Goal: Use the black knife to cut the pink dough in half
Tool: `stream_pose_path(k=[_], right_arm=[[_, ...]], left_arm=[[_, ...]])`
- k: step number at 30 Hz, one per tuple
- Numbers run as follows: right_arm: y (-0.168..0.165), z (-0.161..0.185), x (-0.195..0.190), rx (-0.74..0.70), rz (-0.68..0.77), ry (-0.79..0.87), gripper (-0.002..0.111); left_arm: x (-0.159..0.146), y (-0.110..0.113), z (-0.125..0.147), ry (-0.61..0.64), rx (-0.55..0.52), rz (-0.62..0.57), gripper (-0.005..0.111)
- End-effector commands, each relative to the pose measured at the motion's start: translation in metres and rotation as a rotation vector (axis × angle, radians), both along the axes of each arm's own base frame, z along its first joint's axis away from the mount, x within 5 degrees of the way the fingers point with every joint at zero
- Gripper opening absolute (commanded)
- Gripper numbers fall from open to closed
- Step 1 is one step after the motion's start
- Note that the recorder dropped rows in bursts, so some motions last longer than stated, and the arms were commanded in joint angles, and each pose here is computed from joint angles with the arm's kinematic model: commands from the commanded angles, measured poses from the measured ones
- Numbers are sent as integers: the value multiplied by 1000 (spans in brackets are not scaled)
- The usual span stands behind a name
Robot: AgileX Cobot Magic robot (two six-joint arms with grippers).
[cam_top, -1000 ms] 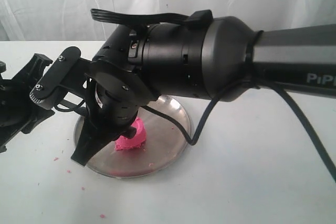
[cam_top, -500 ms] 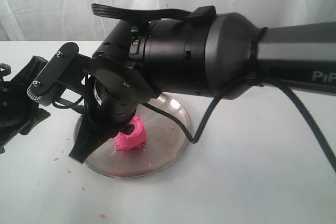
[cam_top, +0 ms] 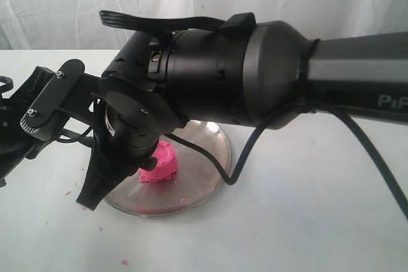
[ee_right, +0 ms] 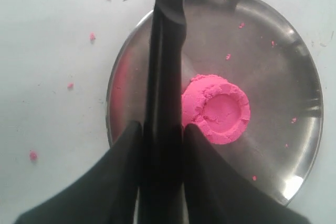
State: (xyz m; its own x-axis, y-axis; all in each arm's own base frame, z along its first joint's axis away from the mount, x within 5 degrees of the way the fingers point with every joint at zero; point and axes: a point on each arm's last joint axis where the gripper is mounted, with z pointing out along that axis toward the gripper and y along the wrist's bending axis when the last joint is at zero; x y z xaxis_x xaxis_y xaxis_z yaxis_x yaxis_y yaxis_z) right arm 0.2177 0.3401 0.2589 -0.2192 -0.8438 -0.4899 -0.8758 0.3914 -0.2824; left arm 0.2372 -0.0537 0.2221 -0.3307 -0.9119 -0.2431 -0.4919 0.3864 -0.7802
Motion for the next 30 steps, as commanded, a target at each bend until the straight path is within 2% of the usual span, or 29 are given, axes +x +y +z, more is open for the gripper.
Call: stream_pose_path(k=[1,3,5,6,8,18,26,30], right_arm=[[0,8,-2,26,9,-11,0],[1,8,-2,31,6,-2,0],[1,7,-3,34,5,4,0],[1,7,-3,32,6,4,0],[0,7,-3,26,11,4,0],[-1,7,-4,14,6,14,2],[-2,8,-4,-12,44,-5,38],[-2,8,-5,-16,43,3,51]], left_arm=[[0,-2,0,6,-19,-12,34],[0,-3,0,8,-21,-16,31],[-1,-3,0,8,-22,-17,21],[-1,-3,0,8,-18,-19,11],[-1,-3,0,4,4,-35,0],[1,0,1,-34,125,-85,0],[1,0,1,-36,133,-91,0],[1,1,2,-39,137,-84,0]])
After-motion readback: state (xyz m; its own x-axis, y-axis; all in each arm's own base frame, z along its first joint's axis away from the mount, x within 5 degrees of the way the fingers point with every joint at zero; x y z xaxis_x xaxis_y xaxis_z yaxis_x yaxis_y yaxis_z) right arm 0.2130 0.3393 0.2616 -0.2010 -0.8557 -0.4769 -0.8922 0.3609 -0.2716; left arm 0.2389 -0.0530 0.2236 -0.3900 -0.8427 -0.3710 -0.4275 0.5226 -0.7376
